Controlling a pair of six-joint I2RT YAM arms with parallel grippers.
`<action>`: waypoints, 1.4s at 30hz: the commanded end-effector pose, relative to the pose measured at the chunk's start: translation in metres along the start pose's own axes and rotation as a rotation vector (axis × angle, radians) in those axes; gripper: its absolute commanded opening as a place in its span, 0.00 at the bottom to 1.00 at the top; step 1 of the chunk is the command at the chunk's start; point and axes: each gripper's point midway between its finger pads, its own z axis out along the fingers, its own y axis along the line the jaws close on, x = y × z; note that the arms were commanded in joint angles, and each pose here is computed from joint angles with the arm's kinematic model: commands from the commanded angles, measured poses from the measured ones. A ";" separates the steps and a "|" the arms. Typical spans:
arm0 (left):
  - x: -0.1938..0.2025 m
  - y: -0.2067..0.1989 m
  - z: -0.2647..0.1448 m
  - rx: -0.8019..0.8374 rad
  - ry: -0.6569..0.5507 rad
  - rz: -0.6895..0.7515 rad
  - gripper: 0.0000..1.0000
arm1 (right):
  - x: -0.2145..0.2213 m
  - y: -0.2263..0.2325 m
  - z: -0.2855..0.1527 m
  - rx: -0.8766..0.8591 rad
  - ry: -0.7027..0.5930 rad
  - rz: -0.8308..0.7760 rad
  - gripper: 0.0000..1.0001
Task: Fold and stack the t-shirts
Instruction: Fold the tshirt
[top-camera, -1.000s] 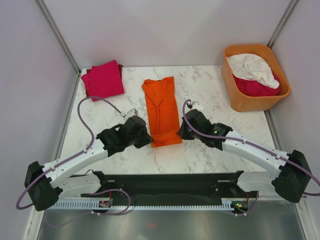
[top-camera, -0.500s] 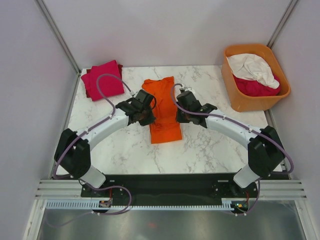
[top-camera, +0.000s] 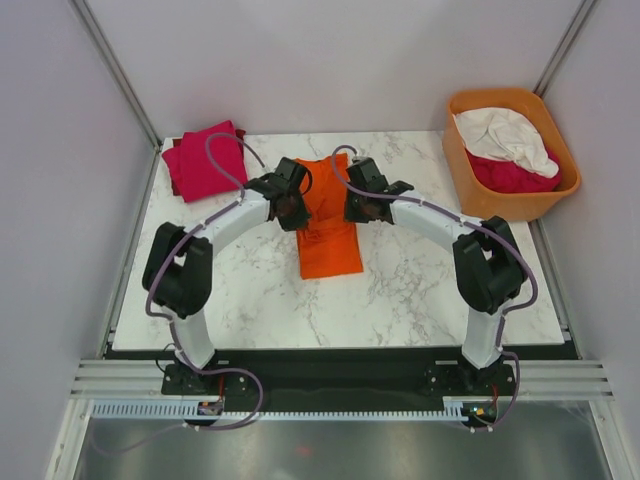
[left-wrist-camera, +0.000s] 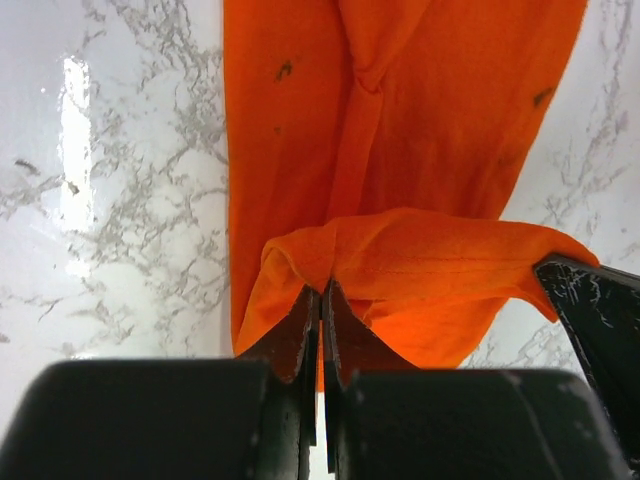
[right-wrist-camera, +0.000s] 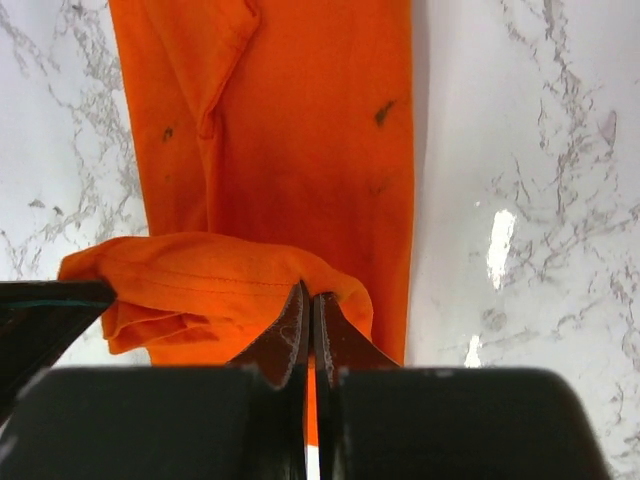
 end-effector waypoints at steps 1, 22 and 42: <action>-0.013 -0.006 0.014 0.015 0.008 0.021 0.03 | -0.020 0.000 0.014 0.010 -0.027 0.018 0.03; -0.050 0.025 -0.019 0.097 -0.094 -0.039 0.54 | -0.018 0.033 -0.021 -0.265 -0.013 -0.036 0.22; 0.056 0.010 0.027 0.129 0.059 0.013 0.42 | 0.054 0.036 0.059 -0.210 0.218 -0.025 0.07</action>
